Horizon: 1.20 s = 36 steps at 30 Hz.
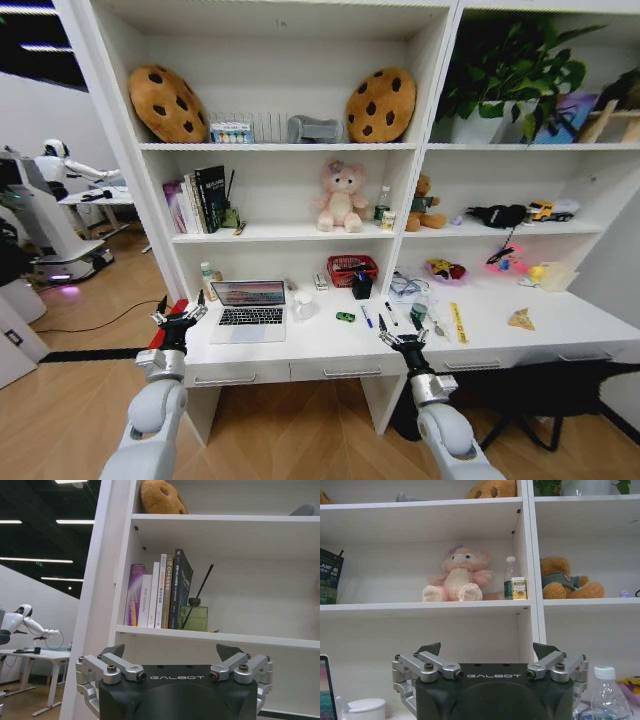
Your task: Organize the objects on the table.
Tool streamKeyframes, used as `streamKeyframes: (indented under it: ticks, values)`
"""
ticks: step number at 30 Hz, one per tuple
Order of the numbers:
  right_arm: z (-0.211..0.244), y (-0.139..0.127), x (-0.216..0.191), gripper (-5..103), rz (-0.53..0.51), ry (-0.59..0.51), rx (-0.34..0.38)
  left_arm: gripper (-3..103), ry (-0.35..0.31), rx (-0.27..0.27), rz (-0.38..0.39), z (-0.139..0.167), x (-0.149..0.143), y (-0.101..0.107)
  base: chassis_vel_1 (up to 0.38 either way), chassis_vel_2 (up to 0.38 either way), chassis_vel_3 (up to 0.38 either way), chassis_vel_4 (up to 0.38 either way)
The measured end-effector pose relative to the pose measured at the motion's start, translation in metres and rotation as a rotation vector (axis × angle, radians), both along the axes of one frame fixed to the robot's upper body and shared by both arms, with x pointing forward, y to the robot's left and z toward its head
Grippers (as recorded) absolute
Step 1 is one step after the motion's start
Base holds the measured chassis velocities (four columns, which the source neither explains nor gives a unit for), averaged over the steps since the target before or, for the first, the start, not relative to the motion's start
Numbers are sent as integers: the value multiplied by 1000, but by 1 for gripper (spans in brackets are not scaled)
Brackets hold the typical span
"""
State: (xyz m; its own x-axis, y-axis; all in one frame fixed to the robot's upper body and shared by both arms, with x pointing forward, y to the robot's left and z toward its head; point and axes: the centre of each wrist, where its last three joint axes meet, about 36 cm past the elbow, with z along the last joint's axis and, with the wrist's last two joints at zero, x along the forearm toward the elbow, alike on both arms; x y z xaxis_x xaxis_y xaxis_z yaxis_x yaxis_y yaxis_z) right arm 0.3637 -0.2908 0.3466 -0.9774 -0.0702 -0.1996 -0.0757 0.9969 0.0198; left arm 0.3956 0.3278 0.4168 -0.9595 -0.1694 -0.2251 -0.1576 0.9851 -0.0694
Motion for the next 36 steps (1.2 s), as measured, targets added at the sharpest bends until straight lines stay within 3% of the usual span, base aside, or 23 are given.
streamKeyframes:
  ticks: [36]
  values:
    - [-5, 7, 1, 100, 12, -9, -1, 102, 13, 11, -2, -3, 2, -1, -68, 71, 69, -68]
